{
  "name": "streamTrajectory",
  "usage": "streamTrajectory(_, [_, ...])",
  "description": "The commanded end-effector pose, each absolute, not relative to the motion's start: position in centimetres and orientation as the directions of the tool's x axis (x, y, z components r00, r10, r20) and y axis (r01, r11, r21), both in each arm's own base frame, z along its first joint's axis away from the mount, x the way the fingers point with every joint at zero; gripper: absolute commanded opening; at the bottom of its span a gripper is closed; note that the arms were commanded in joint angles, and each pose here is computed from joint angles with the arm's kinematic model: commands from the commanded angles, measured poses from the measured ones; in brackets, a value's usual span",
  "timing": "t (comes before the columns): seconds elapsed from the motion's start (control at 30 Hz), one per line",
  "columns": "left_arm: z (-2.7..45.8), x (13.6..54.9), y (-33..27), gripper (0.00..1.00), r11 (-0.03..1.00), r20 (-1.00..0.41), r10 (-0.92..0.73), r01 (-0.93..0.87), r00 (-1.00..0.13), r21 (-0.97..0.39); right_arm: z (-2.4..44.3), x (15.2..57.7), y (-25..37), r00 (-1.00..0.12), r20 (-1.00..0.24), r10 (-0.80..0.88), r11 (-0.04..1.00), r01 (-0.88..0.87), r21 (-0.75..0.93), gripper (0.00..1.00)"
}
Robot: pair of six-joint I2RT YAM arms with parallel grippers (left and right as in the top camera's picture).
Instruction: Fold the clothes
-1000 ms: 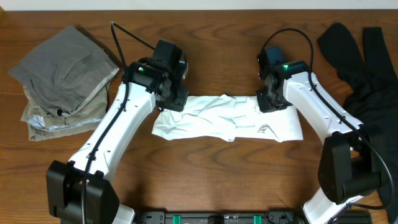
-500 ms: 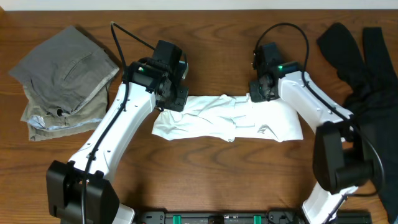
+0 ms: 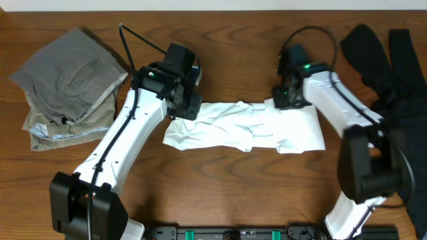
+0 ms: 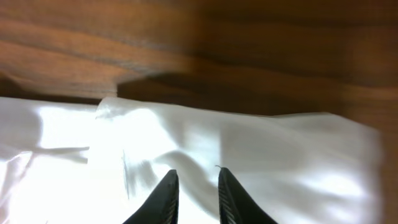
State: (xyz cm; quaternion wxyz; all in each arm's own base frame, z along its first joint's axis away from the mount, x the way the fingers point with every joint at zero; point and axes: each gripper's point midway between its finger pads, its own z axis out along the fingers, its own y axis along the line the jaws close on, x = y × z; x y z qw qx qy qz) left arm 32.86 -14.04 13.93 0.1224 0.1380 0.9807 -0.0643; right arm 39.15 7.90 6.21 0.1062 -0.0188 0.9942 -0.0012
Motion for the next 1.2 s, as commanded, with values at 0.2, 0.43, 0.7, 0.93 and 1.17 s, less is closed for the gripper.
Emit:
streamTrajectory(0.2, [14.4,32.9,-13.8,0.41,0.958,-0.268,0.24,0.271,-0.933,-0.088,15.8,34.4,6.0,-0.972,-0.235,0.012,1.0,0.005,0.029,0.24])
streamTrajectory(0.43, [14.4,33.0,-13.9,0.41,0.958,-0.274,0.239,0.271,-0.932,-0.089,11.8,32.6,8.8,-0.983,-0.167,-0.08,0.996,-0.084,0.017,0.26])
streamTrajectory(0.7, [14.4,32.8,-13.8,0.4,0.959,-0.265,0.239,0.27,-0.934,-0.088,4.9,32.8,11.4,-0.969,-0.198,-0.15,0.988,-0.155,0.012,0.29])
streamTrajectory(0.93, [14.4,32.8,-13.8,0.4,0.959,-0.266,0.239,0.27,-0.934,-0.088,1.8,32.4,11.5,-0.976,-0.164,-0.14,0.99,-0.143,0.008,0.29])
streamTrajectory(1.17, [14.4,32.8,-13.8,0.41,0.959,-0.266,0.239,0.271,-0.934,-0.088,0.6,32.5,11.5,-0.979,-0.144,-0.141,0.99,-0.143,0.004,0.08])
